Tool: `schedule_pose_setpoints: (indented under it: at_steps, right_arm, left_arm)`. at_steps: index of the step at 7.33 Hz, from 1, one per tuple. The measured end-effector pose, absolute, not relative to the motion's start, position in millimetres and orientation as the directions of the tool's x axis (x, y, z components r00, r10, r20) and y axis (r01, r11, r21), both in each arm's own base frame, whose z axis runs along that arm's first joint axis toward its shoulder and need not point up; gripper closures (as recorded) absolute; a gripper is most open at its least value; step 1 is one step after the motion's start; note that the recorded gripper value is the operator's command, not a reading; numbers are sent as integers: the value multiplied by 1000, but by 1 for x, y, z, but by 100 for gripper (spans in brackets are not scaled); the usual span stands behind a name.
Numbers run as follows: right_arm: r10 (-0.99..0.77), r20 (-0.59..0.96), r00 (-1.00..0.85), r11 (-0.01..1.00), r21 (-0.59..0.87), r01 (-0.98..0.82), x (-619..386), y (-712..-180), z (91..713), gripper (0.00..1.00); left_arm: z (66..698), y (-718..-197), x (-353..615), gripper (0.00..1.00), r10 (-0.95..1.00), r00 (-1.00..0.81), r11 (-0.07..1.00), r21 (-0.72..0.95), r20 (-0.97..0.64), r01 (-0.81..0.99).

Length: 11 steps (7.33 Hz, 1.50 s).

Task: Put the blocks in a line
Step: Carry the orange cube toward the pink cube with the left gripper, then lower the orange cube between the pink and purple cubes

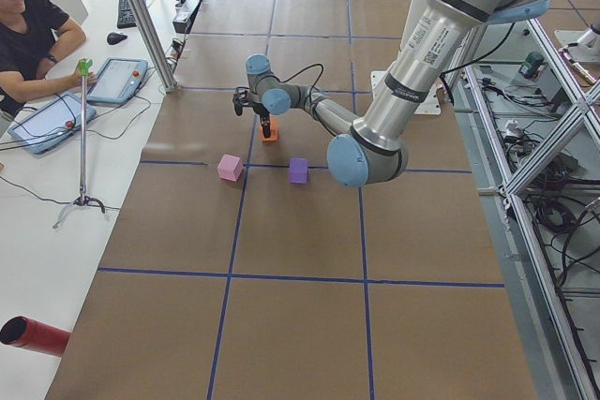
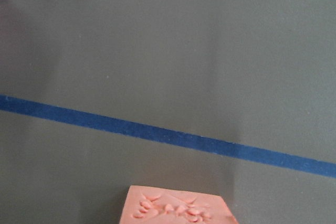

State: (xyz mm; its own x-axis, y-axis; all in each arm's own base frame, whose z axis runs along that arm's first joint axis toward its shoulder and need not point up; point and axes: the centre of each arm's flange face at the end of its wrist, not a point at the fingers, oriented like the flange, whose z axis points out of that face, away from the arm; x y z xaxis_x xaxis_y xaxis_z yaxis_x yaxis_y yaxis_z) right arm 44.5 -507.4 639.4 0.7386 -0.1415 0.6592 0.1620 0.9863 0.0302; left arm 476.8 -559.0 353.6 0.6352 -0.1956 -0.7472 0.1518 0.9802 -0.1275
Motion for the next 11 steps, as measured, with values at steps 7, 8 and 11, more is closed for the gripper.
schedule_pose_setpoints:
  at_steps: [7,8,11]
  right_arm:
    - [-142,659,738,986,30,162,44,-507,640,0]
    - [-142,659,738,986,30,163,44,-507,640,0]
    - [-142,659,739,986,31,162,44,-507,639,0]
  left_arm:
    - [281,-562,358,100,-80,663,993,0,-745,120]
    - [283,-552,333,100,-34,677,996,35,-735,87]
    - [358,-523,273,100,32,682,998,58,-731,16]
